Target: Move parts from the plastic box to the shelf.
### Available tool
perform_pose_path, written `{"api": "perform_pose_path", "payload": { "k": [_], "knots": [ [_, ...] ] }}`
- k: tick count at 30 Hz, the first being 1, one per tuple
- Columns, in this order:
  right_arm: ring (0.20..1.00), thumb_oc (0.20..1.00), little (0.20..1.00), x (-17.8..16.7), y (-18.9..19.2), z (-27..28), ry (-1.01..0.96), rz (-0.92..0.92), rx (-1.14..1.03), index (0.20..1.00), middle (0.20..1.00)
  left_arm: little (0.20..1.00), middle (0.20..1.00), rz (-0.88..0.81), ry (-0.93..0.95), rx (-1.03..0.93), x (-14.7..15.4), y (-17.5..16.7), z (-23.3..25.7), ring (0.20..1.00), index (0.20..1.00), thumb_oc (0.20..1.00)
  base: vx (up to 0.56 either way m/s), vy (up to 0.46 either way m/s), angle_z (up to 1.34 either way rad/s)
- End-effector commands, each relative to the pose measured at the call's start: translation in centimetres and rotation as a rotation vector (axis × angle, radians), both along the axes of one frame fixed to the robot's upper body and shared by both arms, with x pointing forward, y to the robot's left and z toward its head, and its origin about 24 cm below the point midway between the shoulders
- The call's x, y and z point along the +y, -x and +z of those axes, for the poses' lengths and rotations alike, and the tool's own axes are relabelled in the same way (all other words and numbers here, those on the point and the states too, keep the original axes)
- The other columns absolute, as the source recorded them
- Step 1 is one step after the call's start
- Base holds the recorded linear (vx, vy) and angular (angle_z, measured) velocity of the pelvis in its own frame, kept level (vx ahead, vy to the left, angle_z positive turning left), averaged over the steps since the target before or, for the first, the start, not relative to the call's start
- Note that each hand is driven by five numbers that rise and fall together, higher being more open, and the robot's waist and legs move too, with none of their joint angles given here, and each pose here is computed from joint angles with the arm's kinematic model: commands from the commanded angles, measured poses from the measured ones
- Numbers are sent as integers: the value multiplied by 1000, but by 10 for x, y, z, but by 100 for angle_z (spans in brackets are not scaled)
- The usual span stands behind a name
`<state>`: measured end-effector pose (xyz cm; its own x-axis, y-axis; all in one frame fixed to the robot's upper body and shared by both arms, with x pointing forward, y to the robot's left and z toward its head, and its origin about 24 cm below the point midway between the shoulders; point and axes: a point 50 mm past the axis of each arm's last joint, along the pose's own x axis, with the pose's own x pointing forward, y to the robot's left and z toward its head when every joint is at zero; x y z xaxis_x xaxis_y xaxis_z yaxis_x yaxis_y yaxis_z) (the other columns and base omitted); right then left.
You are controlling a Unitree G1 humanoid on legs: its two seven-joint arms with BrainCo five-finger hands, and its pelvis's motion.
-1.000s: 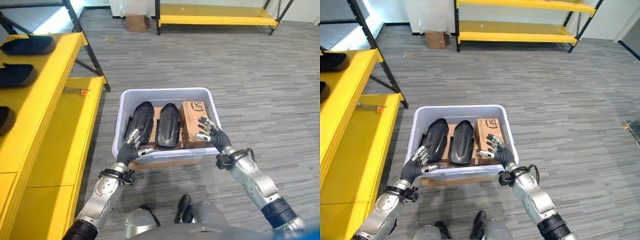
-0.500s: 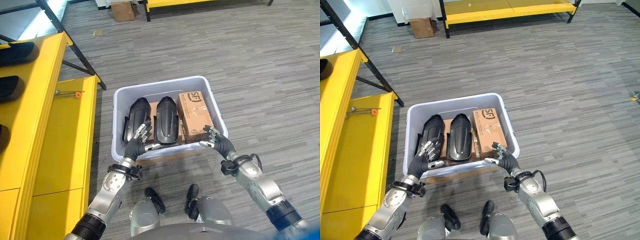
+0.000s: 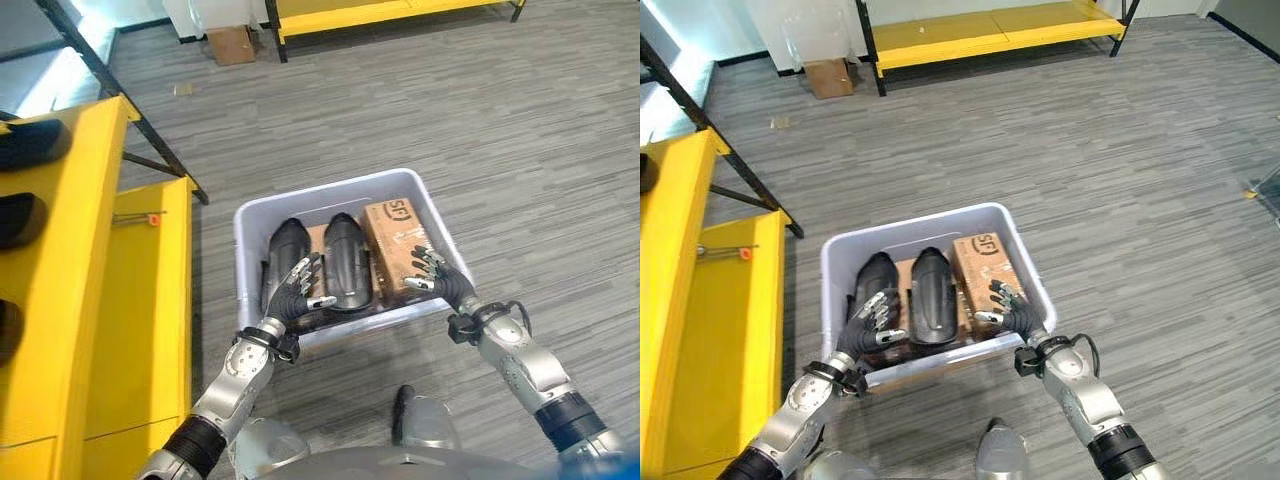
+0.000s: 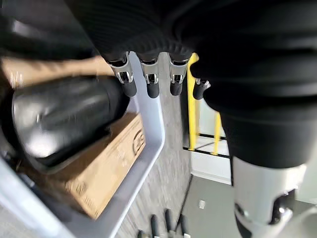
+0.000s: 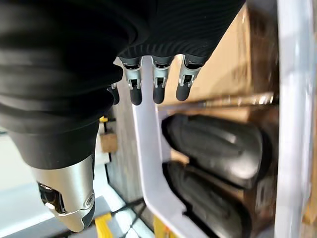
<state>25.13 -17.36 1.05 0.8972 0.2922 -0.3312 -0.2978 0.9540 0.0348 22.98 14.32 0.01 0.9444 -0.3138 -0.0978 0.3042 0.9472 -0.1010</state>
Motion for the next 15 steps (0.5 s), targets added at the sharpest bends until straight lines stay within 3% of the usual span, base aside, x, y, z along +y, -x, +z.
{"api": "perform_pose_path", "payload": {
  "k": [1, 7, 15],
  "knots": [
    [1000, 1000, 1000, 18, -1, 13, -132, -25, -91, 1000, 1000, 1000, 1000, -81, -44, -84, 5, 7, 17, 1000, 1000, 1000, 166, 290, 27],
    [1000, 1000, 1000, 22, 0, 10, -101, -21, -100, 1000, 1000, 1000, 1000, -106, -119, -153, 8, 7, 25, 1000, 1000, 1000, 74, 123, 21],
    [1000, 1000, 1000, 19, -16, 24, -26, -56, -173, 1000, 1000, 1000, 1000, -102, -79, -226, 6, -4, 43, 1000, 1000, 1000, 23, -42, -8]
  ]
}}
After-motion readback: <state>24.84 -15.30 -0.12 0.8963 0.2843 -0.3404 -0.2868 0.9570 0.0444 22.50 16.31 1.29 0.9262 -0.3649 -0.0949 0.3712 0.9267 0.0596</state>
